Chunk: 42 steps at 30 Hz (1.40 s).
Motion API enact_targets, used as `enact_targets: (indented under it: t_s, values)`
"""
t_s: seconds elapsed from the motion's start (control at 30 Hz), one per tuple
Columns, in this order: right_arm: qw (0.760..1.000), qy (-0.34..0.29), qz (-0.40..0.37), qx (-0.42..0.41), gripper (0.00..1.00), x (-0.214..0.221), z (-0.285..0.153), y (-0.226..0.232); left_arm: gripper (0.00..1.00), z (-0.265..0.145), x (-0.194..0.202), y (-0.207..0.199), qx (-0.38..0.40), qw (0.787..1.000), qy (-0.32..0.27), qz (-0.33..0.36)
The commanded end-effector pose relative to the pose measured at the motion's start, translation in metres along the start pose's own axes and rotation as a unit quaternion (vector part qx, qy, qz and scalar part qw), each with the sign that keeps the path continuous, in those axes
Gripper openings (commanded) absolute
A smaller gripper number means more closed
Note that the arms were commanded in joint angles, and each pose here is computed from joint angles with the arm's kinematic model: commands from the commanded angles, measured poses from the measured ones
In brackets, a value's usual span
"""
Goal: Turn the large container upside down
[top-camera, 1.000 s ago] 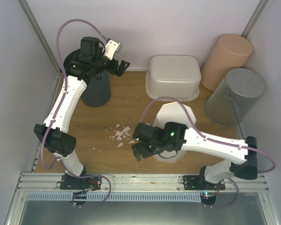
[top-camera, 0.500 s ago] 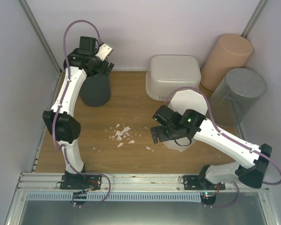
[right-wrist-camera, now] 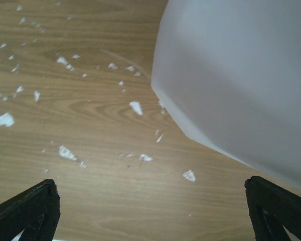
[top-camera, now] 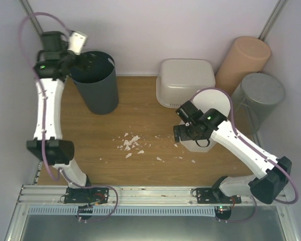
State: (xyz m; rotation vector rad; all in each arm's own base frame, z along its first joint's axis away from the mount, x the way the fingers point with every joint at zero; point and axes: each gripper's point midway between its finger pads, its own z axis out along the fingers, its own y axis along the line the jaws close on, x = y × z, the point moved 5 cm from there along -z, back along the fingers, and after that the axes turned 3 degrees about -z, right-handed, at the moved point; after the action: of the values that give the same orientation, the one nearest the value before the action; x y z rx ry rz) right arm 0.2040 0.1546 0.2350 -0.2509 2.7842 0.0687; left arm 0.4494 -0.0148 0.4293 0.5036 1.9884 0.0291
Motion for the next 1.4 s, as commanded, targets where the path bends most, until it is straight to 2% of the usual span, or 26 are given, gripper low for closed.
enact_targets:
  t_s: [0.0,0.13,0.33,0.5,0.7,0.83,1.07,1.2,1.37]
  values:
    - [0.999,-0.011,0.014,0.049,1.00,-0.013,0.008,-0.027,0.99,-0.075,-0.008,0.067,-0.103,0.991,-0.085,0.015]
    - [0.998,-0.014,0.015,0.053,1.00,-0.024,0.018,-0.037,0.99,-0.100,0.028,0.102,-0.121,0.988,-0.081,0.046]
    - [0.997,-0.017,0.018,0.069,1.00,-0.043,0.032,-0.056,0.99,-0.102,0.060,0.104,-0.109,0.979,-0.062,0.160]
    - [0.997,-0.026,0.018,0.066,1.00,-0.060,0.039,-0.062,0.99,-0.103,0.068,0.107,-0.126,0.943,-0.076,0.298]
    - [0.997,-0.029,0.021,0.070,1.00,-0.072,0.049,-0.068,0.99,-0.111,0.081,0.126,-0.098,0.911,-0.110,0.385]
    - [0.997,-0.025,0.024,0.073,1.00,-0.077,0.058,-0.071,0.99,-0.103,0.094,0.131,-0.072,0.901,-0.134,0.405]
    - [0.997,-0.040,0.029,0.062,1.00,-0.084,0.061,-0.069,0.99,-0.083,0.108,0.124,-0.040,0.866,-0.246,0.434]
    - [0.996,-0.034,0.037,0.071,1.00,-0.085,0.065,-0.079,0.99,-0.064,0.110,0.134,-0.025,0.853,-0.263,0.449]
    - [0.997,-0.038,0.039,0.063,1.00,-0.092,0.065,-0.078,0.99,-0.047,0.114,0.131,-0.014,0.814,-0.284,0.507]
